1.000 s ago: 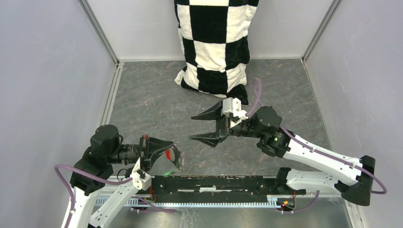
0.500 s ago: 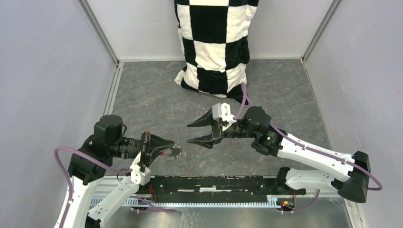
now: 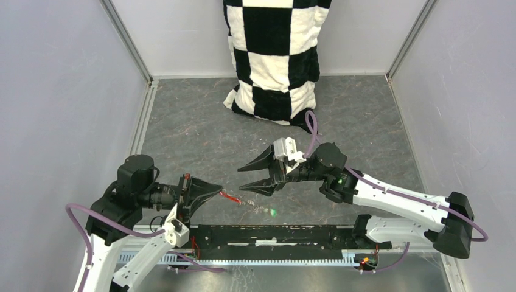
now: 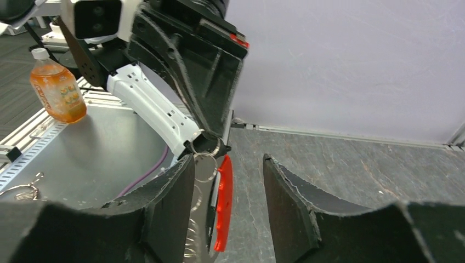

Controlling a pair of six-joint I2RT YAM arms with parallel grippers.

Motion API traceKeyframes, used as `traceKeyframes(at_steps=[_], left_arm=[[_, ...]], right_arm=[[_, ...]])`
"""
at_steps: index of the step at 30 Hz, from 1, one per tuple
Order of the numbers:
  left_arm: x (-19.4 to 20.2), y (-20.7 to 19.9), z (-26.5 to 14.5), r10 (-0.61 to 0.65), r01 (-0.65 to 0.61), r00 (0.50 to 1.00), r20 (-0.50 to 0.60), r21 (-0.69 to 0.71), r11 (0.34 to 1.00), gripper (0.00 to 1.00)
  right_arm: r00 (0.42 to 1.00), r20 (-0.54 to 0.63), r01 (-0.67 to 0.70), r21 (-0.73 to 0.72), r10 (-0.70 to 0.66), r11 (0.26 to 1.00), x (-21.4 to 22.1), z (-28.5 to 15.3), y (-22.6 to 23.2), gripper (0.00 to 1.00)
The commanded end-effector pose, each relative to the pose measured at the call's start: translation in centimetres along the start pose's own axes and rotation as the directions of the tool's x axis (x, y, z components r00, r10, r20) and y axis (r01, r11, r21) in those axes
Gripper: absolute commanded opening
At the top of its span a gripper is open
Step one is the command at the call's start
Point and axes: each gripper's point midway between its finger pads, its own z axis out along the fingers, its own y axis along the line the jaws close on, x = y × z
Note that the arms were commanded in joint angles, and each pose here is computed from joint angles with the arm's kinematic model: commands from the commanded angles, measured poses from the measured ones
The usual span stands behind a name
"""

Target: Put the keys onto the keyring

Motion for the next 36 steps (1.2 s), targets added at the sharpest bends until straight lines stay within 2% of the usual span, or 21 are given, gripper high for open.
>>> traceKeyframes(at_steps=[1,7,13,18,28,36], left_arm=[[-0.5,1.8,0.2,-0.074,0.075,0.996,0.042,-0.021,0.997,0.02],[-0.1,3.3,0.5,-0.367,0.370,0.929,0.052,-0.041,0.928,0.02],[0.3,3.6,0.6,-0.498,0.500,0.866,0.052,-0.067,0.863,0.02],[0.5,3.3,0.6,-0.512,0.513,0.858,0.042,-0.073,0.855,0.02],[0.9,3.1,0.4,-0.460,0.460,0.888,0.020,-0.087,0.884,0.02],[1.2,2.5,0.4,-0.463,0.462,0.886,-0.004,-0.073,0.884,0.02]], right_arm=[[0.997,0.071,0.040,-0.025,-0.038,0.999,-1.9,0.6,1.0,0.54],[0.997,0.045,0.065,-0.010,-0.064,0.998,-2.1,1.3,1.1,0.47],[0.997,0.003,0.075,0.038,-0.075,0.996,-1.7,1.9,0.5,0.40],[0.994,-0.023,0.107,0.086,-0.105,0.991,-1.8,2.3,-0.2,0.31],[0.995,-0.017,0.103,0.092,-0.102,0.990,-1.9,3.1,-0.4,0.28],[0.992,-0.061,0.115,0.116,-0.108,0.987,-1.5,3.8,-1.0,0.17]])
